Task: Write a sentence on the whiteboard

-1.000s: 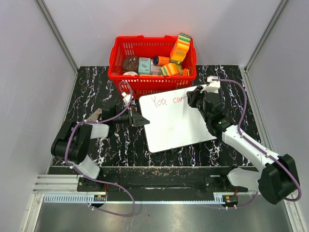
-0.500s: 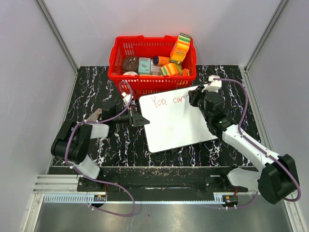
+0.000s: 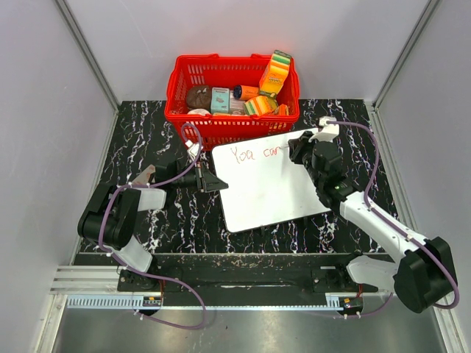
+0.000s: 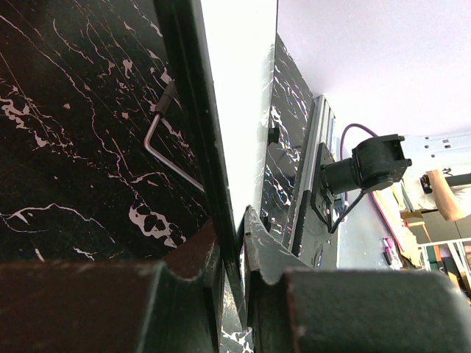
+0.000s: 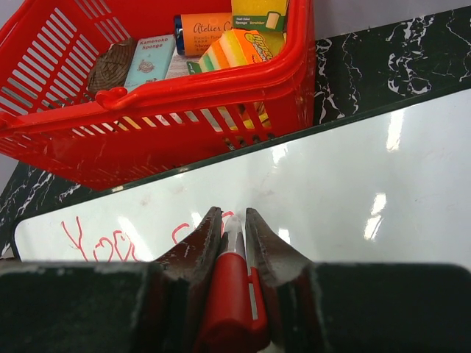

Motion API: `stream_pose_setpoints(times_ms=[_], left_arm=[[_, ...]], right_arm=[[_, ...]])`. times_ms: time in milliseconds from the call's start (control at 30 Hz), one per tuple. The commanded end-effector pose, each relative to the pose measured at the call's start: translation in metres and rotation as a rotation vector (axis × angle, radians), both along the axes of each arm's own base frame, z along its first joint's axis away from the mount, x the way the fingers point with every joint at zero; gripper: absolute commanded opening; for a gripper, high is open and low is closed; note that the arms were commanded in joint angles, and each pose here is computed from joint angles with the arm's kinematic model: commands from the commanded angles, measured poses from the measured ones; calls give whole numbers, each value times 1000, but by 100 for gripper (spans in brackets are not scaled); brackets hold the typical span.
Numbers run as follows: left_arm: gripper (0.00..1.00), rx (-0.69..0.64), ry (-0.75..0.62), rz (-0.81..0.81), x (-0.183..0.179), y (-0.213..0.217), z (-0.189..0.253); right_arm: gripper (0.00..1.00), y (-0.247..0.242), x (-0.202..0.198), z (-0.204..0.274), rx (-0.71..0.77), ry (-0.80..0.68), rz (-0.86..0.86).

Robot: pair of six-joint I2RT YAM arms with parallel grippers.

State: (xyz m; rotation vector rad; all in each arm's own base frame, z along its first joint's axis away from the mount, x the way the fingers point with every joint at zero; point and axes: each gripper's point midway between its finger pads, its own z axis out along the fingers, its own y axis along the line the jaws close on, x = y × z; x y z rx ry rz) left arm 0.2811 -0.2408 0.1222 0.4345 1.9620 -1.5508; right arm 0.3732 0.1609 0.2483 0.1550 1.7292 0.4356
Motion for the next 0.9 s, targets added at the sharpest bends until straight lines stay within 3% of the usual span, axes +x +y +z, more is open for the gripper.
stream_pose_setpoints(times_ms=[0,467,867], left_arm=[[0,12,-130,-28,5,-6,3],[0,11,-131,-27,5,-6,4],[0,11,-133,-26,6,-6,4]], right_arm=[[0,-7,-4,-7,2,12,-15],[0,-12,-17,-13,19,22,-13],[0,-17,-51,50,120,-120,44]])
